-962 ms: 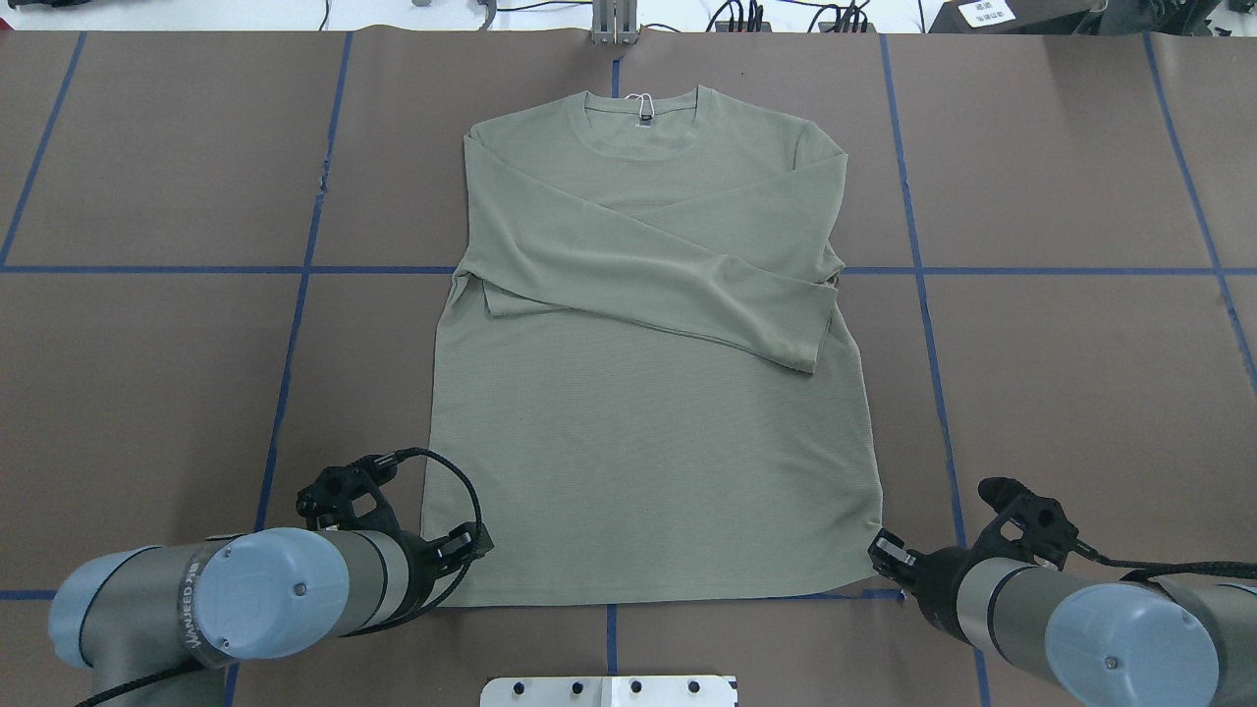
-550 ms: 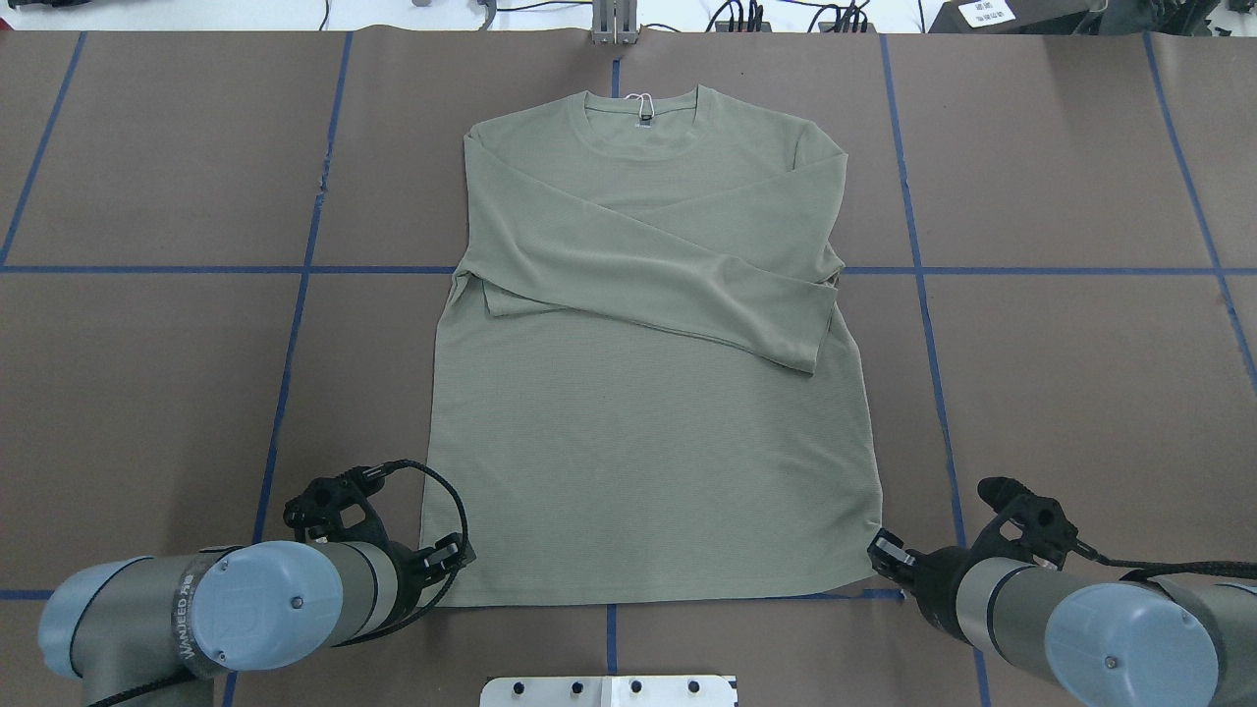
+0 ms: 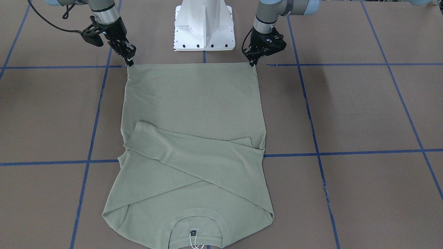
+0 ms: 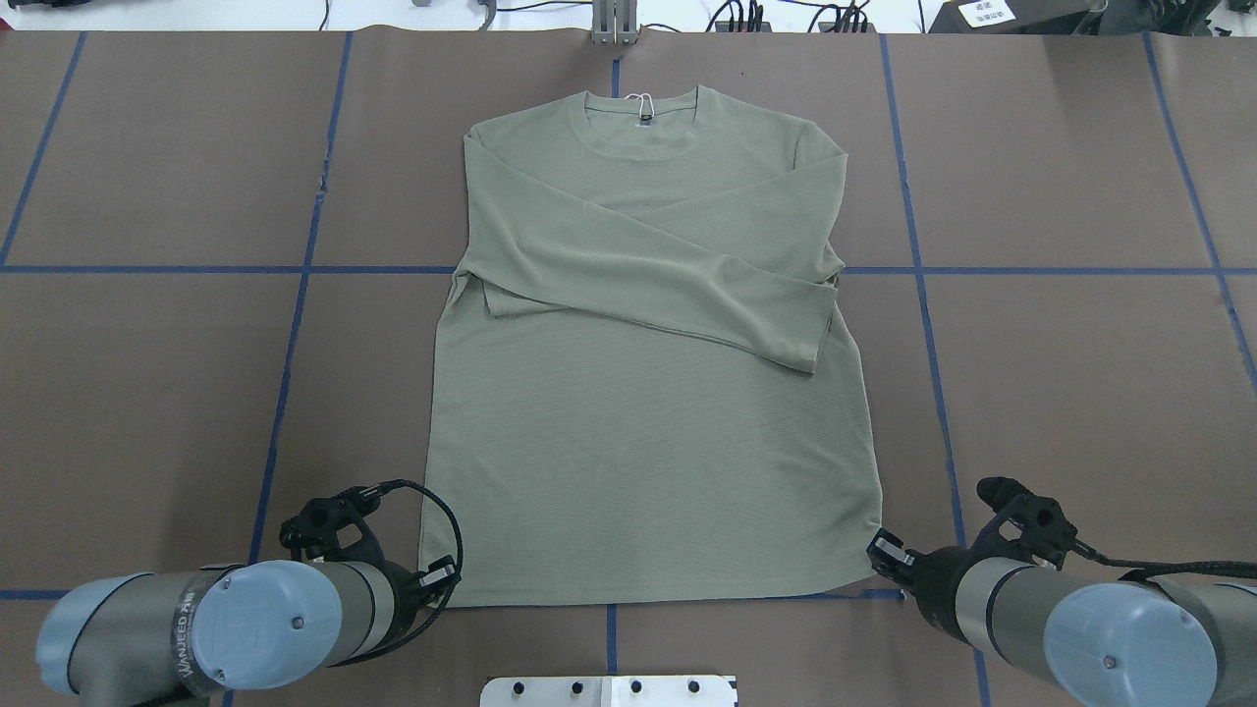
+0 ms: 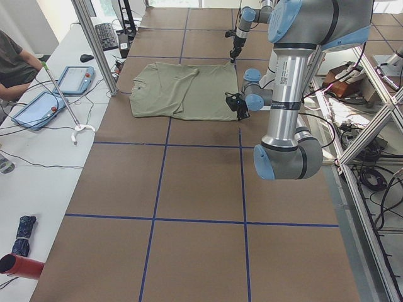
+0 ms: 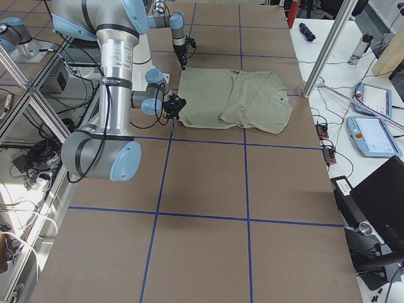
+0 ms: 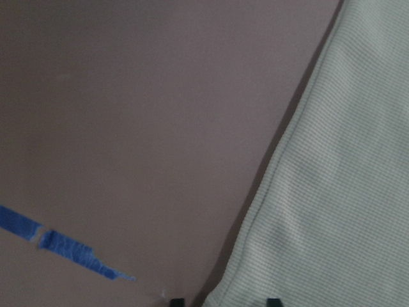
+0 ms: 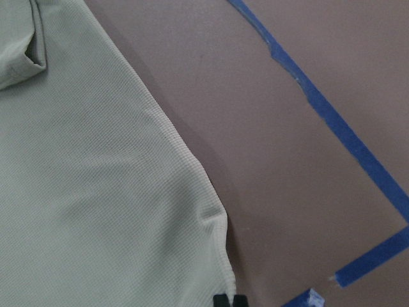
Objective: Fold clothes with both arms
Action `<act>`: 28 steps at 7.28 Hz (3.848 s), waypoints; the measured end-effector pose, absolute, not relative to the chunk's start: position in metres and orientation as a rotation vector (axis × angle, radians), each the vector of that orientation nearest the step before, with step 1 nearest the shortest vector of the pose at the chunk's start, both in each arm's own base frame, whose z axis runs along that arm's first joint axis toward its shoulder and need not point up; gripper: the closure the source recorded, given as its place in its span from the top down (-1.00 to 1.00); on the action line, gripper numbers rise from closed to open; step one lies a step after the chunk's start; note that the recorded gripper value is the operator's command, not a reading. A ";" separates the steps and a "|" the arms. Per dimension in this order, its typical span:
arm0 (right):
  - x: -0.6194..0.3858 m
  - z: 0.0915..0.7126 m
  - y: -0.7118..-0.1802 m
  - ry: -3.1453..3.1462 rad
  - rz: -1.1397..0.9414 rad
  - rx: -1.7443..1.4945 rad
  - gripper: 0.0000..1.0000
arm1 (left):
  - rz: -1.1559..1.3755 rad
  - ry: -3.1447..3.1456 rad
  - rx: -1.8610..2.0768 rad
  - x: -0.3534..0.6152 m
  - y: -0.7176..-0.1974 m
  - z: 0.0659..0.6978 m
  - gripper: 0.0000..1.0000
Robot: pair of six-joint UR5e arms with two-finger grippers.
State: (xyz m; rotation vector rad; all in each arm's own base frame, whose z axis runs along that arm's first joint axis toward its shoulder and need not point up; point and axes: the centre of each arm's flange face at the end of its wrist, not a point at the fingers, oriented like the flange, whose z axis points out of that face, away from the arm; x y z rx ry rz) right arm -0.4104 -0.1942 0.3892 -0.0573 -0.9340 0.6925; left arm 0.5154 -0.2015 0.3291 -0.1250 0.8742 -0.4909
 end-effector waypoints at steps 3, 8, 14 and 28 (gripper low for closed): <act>-0.393 0.364 -0.192 -0.974 0.683 -0.096 -1.00 | -0.498 0.945 -0.186 0.470 -0.184 0.299 -1.00; -0.314 0.327 -0.194 -1.002 0.632 -0.196 -1.00 | -0.542 1.084 -0.295 0.403 -0.163 0.236 -1.00; -0.371 0.291 -0.480 -0.916 0.590 0.020 -1.00 | -0.615 1.073 0.167 0.405 -0.439 0.248 -1.00; -0.431 0.344 -0.602 -0.817 0.605 0.126 0.93 | -0.636 1.037 0.353 0.454 -0.618 0.370 0.25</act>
